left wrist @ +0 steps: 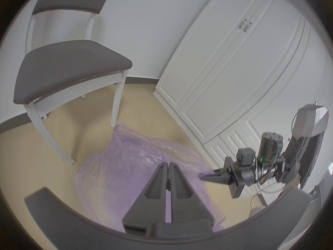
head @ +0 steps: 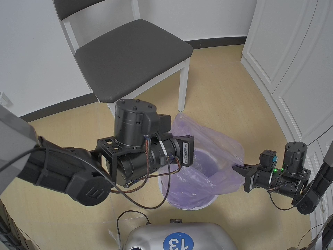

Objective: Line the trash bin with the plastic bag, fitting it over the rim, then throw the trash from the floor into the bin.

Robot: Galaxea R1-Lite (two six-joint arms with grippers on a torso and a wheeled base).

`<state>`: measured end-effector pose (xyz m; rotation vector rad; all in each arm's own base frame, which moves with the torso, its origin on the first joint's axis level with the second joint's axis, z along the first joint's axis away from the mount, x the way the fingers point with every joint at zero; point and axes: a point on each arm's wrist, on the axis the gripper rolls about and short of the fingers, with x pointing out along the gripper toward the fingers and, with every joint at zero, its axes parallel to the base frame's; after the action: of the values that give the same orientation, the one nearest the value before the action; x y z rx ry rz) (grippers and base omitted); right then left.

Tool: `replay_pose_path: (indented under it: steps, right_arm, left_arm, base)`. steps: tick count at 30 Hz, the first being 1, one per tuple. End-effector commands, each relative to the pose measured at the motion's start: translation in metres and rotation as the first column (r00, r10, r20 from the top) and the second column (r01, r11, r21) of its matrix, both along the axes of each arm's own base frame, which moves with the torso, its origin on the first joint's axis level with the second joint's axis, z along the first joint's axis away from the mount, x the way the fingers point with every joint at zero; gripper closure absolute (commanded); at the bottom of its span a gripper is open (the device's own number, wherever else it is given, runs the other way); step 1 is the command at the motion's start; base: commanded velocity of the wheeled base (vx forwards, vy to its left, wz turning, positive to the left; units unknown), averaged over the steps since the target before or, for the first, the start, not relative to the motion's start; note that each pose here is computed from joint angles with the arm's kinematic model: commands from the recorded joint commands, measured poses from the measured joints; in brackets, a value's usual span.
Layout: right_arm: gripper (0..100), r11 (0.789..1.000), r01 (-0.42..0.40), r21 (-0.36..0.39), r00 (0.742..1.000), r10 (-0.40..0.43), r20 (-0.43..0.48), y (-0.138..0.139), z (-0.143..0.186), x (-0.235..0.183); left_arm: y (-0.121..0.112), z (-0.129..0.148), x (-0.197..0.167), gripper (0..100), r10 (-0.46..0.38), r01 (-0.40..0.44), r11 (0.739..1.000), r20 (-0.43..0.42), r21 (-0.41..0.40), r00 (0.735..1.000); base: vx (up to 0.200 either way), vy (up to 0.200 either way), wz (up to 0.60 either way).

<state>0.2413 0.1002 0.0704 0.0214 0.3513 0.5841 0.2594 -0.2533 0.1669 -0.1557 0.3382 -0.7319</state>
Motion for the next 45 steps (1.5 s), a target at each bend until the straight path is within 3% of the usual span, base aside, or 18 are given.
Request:
replay_pose_path:
  steps: [1, 11, 16, 23, 28, 39, 45]
  right_arm:
    - [100, 1.0, 0.014, -0.011, 0.999, -0.015, -0.053, -0.003, -0.017, 0.0]
    - [100, 0.996, -0.034, -0.087, 0.995, 0.025, -0.101, -0.002, -0.036, -0.007]
    - [100, 0.992, -0.055, -0.11, 0.991, 0.04, -0.131, -0.003, -0.042, -0.012]
    - [100, 0.985, -0.081, -0.149, 0.986, 0.057, -0.159, -0.001, -0.056, -0.011]
    - [100, 0.991, -0.04, -0.131, 0.994, 0.026, -0.103, -0.01, -0.039, -0.011]
    - [100, 0.994, -0.016, -0.106, 0.999, 0.011, -0.045, -0.014, -0.021, -0.016]
    - [100, 0.993, -0.014, -0.118, 0.997, 0.004, -0.079, -0.017, -0.021, -0.019]
  left_arm:
    - [0.003, -0.029, 0.001, 100, 0.013, -0.013, 1.0, -0.044, -0.004, 0.999]
    - [0.014, -0.073, -0.012, 100, -0.005, 0.005, 1.0, -0.077, 0.009, 0.997]
    - [0.019, -0.105, -0.016, 100, -0.054, 0.052, 0.997, -0.048, -0.05, 0.997]
    - [0.027, -0.14, -0.018, 100, -0.071, 0.069, 0.995, -0.033, -0.07, 0.997]
    - [0.033, -0.147, -0.019, 100, -0.1, 0.096, 0.992, -0.044, -0.081, 0.994]
    - [0.007, -0.144, 0.002, 100, -0.163, 0.161, 0.972, 0.005, -0.17, 0.987]
    - [-0.001, -0.16, 0.011, 100, -0.162, 0.15, 0.967, -0.045, -0.205, 0.986]
  base:
    - [0.0, 0.0, 0.0]
    - [0.0, 0.0, 0.0]
    - [0.0, 0.0, 0.0]
    - [0.0, 0.0, 0.0]
    - [0.0, 0.0, 0.0]
    - [0.0, 0.0, 0.0]
    - [0.0, 0.0, 0.0]
